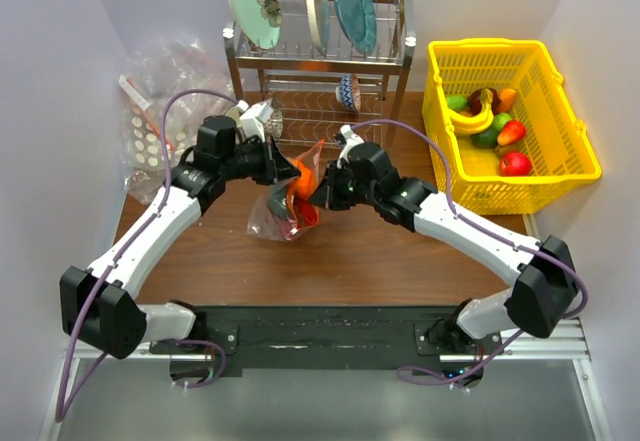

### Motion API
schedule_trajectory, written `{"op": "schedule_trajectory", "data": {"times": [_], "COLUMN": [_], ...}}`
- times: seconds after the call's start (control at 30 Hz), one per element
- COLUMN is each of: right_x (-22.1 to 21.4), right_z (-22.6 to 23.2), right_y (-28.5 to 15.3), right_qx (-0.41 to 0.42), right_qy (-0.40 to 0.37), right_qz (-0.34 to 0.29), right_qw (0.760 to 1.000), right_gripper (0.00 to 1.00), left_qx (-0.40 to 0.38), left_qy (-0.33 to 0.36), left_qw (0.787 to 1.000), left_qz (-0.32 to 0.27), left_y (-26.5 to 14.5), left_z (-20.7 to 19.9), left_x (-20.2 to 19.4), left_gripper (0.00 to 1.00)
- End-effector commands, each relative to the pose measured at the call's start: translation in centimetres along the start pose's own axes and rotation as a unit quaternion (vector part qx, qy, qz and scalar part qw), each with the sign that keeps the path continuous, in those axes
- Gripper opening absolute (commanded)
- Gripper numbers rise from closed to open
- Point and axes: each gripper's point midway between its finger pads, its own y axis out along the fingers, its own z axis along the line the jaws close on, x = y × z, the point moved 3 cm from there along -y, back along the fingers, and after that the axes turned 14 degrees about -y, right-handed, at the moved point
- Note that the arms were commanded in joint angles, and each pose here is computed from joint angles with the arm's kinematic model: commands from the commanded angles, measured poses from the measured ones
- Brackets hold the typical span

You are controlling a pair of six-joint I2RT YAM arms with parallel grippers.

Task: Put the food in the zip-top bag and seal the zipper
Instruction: Adjust the zipper food storage bag at the center of the board.

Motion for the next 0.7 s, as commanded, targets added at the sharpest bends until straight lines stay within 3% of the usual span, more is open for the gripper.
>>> {"op": "schedule_trajectory", "data": {"times": [0.0,0.13,0.43,0.5,0.67], "right_x": [0.4,-3.7,-5.0,-4.6,-4.6], "right_z": [-0.6,-2.7,-3.7,-3.5,-3.5], "right_y": [0.8,1.4,0.2,-0.2,-0.3], "right_qx": [0.000,-0.014,-0.007,-0.006,-0.010], "right_qy": [0.054,0.086,0.094,0.089,0.090], "right_qz": [-0.055,-0.042,-0.091,-0.098,-0.090], "right_qw": [0.997,0.995,0.991,0.991,0.992], "right_gripper": [0.00,0.00,0.00,0.00,0.00], "left_qx": [-0.026,-0.032,-0.050,-0.057,-0.041], "left_qy": [0.004,-0.012,0.002,0.001,0.026], "left_qw": [0.999,0.998,0.994,0.994,0.995], "left_qz": [0.039,0.052,0.093,0.096,0.082], "left_y": [0.9,1.8,4.7,4.8,4.1], "left_z": [1.1,2.1,0.6,0.2,-0.5], "left_x": [-2.3,-4.6,-8.2,-8.4,-7.2], "left_gripper": [0.00,0.00,0.00,0.08,0.52]}}
